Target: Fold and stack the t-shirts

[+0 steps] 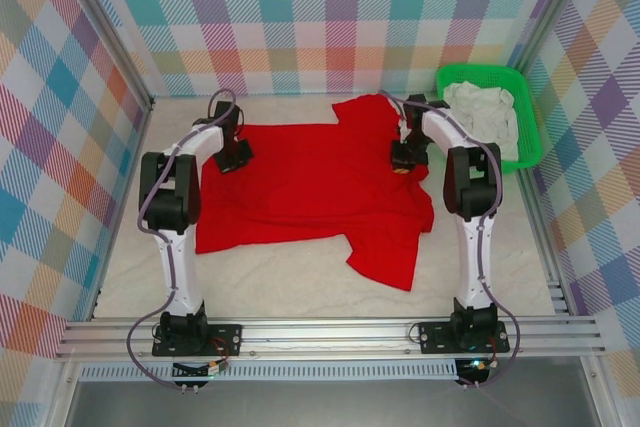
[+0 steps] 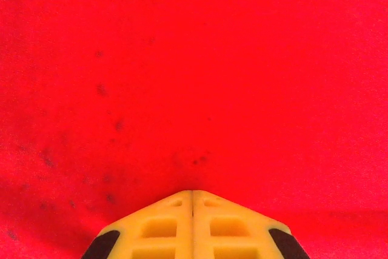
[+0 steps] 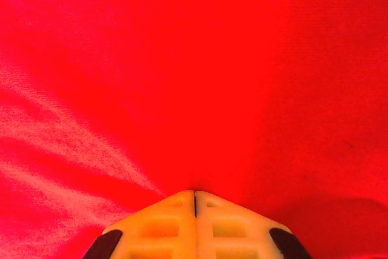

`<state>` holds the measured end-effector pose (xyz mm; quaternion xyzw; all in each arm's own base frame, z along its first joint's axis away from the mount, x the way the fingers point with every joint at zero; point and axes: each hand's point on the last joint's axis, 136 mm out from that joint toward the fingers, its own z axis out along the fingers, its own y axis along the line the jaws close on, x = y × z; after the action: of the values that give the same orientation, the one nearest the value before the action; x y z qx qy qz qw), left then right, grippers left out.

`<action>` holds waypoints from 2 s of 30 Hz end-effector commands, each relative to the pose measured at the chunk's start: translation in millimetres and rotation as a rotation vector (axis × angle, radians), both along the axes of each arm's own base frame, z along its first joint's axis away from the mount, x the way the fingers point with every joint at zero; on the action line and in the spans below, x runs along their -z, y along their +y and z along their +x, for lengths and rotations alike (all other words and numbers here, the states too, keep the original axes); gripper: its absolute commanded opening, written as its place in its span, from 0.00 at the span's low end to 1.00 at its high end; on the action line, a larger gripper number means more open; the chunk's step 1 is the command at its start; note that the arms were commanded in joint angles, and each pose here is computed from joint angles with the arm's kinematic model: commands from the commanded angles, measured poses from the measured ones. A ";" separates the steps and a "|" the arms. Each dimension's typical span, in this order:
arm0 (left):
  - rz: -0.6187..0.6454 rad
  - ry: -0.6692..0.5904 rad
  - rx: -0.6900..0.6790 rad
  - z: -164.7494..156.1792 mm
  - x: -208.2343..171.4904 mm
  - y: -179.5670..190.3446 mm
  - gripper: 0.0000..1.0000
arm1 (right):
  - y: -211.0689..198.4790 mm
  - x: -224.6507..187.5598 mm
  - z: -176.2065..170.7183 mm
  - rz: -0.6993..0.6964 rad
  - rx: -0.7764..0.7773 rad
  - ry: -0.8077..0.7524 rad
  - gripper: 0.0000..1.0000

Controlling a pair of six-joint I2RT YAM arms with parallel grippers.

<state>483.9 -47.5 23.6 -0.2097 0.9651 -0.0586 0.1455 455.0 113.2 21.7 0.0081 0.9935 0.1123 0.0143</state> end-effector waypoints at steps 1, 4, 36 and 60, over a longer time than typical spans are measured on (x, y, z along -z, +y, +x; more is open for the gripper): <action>0.012 0.173 0.006 -53.3 26.8 3.1 0.00 | -3.5 1.3 -17.2 -0.025 0.002 0.026 0.00; 0.013 0.162 0.009 -61.2 21.3 3.0 0.00 | -3.7 -0.1 -24.8 -0.021 0.003 0.032 0.00; 0.145 0.040 -0.036 34.6 -4.6 21.5 0.00 | 20.9 -9.8 101.2 0.041 0.043 -0.182 0.00; 0.035 0.075 0.024 -6.9 -21.9 -2.1 0.08 | 9.1 -37.6 20.1 0.022 0.014 -0.055 0.00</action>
<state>491.4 -47.9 27.4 -0.2083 0.9678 -0.0425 0.1346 478.3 118.4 27.8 0.0208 0.9925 0.1183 0.0233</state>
